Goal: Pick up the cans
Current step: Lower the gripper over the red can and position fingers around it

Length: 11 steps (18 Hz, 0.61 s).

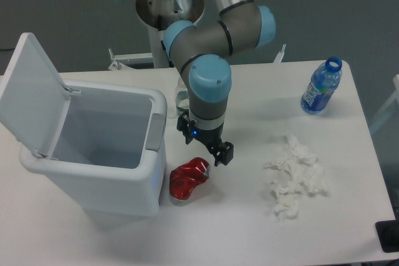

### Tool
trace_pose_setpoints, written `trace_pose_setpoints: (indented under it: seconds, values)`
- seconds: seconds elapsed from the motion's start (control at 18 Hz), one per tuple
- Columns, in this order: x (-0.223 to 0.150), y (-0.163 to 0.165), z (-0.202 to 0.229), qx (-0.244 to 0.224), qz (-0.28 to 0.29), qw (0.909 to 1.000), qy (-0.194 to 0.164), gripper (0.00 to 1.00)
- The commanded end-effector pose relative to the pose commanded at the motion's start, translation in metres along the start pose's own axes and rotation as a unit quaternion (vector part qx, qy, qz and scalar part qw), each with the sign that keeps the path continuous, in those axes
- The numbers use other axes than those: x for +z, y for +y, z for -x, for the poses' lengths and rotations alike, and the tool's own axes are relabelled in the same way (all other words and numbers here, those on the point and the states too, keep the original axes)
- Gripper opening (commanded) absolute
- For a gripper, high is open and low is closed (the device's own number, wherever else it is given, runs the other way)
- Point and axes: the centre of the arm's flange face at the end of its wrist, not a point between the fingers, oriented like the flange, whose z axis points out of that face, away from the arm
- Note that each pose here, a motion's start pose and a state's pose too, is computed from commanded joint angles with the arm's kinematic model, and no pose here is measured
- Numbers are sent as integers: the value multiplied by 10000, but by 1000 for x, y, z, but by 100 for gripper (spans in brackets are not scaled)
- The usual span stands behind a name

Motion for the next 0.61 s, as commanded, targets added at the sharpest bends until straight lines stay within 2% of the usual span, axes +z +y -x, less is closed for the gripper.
trace_pose_setpoints:
  seconds: [0.61]
  values:
    - [26, -1, 3, -464, 73, 9987, 197, 100]
